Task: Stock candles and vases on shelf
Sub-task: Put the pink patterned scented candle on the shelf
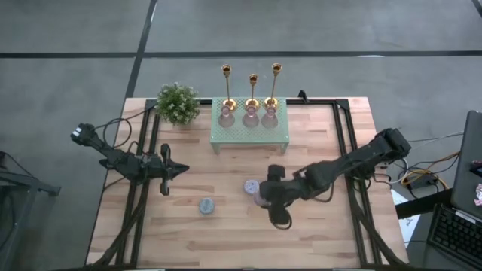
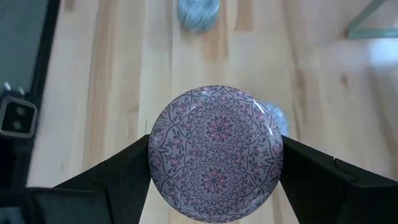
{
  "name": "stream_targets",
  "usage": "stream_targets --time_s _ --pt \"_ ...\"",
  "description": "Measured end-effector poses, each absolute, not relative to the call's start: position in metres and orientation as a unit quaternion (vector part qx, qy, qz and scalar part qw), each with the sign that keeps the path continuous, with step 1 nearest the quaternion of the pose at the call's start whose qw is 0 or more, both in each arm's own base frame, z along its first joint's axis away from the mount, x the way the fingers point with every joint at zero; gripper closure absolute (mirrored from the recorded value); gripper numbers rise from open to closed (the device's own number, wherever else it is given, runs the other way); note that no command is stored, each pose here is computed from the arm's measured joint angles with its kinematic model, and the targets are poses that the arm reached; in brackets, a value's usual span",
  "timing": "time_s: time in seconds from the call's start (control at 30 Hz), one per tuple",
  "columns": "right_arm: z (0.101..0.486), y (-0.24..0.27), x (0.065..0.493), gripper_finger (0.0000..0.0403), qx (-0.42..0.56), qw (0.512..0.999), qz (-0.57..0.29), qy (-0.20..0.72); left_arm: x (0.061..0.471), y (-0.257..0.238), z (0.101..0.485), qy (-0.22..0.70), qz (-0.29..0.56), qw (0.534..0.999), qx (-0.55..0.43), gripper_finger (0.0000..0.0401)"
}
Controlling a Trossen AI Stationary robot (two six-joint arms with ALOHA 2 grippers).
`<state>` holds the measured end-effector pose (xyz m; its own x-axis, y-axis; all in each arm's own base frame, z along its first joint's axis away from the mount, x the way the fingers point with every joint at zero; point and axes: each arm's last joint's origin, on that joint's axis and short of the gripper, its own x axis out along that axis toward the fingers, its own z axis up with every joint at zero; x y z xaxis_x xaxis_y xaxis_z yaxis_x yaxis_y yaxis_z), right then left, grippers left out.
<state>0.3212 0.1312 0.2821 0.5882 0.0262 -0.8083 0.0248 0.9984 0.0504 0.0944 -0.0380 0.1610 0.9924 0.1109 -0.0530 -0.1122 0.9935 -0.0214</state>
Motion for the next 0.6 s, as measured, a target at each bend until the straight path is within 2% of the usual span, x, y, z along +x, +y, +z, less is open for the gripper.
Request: stream_targets --time_s 0.27,0.6 --pt "0.310 0.092 0.314 0.0105 0.074 0.901 -0.047 0.425 0.095 -0.038 0.161 0.027 0.056 0.998 -0.011 0.0380" --pt "0.320 0.035 0.306 0.0105 0.095 0.883 -0.124 0.442 0.095 -0.038 0.161 0.028 0.056 0.998 -0.011 0.0380"
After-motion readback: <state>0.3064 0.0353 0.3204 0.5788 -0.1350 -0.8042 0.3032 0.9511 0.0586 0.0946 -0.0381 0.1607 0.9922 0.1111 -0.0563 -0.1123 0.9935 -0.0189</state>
